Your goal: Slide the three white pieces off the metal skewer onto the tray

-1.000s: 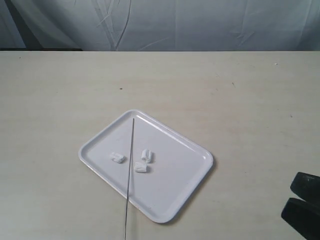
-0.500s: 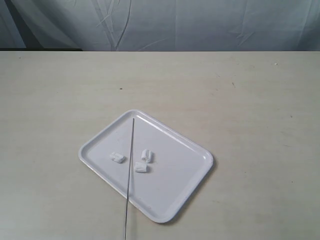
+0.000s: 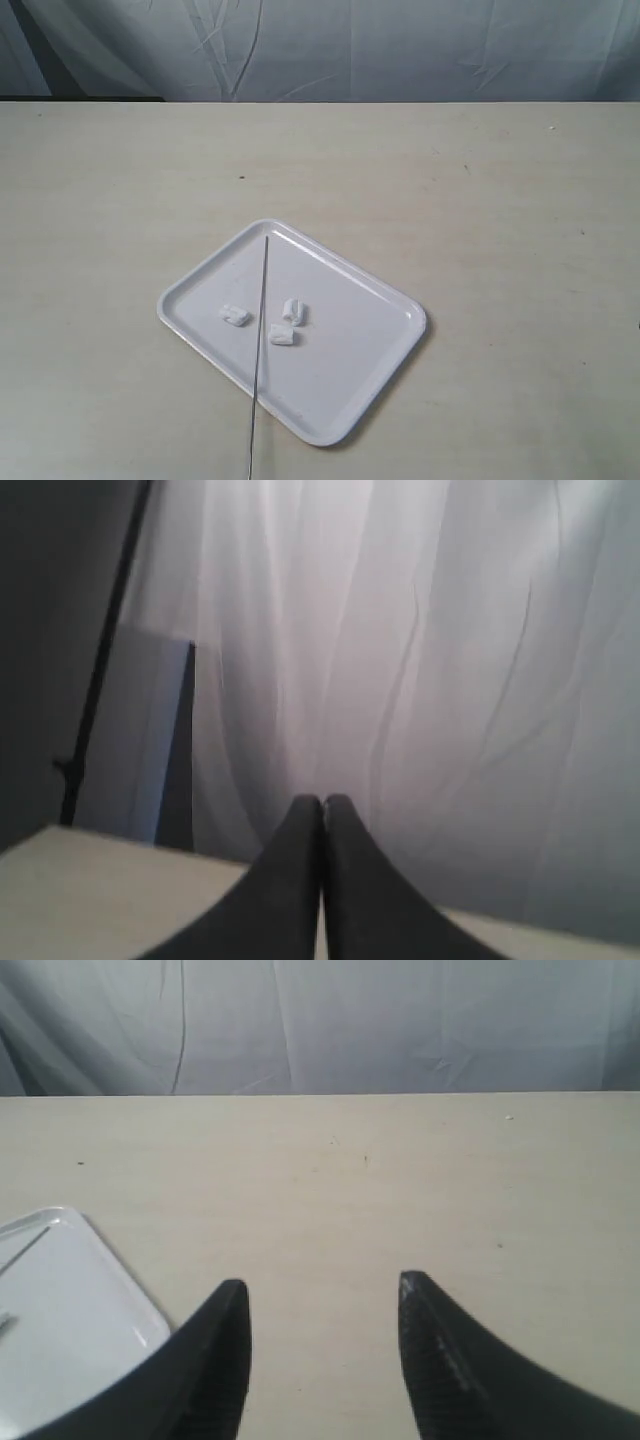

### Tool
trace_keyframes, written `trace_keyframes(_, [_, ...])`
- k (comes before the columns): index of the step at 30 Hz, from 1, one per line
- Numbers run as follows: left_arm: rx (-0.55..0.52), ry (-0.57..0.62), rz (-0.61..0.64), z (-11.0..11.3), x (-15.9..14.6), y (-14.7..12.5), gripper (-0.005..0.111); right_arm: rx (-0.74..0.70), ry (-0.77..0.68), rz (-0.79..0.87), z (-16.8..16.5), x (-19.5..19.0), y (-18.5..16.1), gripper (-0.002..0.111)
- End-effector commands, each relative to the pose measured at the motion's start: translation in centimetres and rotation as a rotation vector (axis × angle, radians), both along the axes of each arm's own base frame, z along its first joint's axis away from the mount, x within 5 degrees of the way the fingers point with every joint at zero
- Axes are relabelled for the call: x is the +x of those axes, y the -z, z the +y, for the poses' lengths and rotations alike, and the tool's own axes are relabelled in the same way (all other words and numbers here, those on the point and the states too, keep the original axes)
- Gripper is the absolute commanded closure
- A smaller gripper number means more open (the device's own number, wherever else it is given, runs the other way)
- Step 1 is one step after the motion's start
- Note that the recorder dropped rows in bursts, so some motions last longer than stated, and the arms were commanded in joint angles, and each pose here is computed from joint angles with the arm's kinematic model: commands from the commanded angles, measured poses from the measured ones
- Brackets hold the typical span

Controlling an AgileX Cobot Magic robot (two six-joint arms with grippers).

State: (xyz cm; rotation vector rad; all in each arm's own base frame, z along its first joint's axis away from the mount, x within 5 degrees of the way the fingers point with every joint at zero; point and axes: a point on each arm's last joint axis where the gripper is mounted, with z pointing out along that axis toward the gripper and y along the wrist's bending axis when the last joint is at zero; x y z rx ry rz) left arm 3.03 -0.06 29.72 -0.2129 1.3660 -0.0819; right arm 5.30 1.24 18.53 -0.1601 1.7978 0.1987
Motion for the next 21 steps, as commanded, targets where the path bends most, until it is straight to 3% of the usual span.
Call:
trace_keyframes(1, [0.009,0.091,0.180,-0.9,0.1,1.5,0.107,-0.038,0.056,0.005,-0.4,0.0,0.2,0.063])
trace_keyframes(3, [-0.034,0.109,0.214,-1.0,0.1,1.9,0.107,-0.044,0.091,0.036,-0.6,0.0,0.5,0.063])
trace_keyframes(8, [-0.014,0.102,0.246,-0.9,0.2,2.3,0.107,-0.036,0.148,0.039,-0.9,0.0,0.5,0.063])
trace_keyframes(17, [-0.051,0.029,0.159,0.1,1.7,5.2,0.107,-0.086,0.139,0.030,-1.0,0.0,0.4,0.063])
trace_keyframes(21, [-0.001,0.001,0.191,0.3,2.1,6.7,0.107,-0.116,0.132,0.027,-1.0,0.0,0.5,0.063])
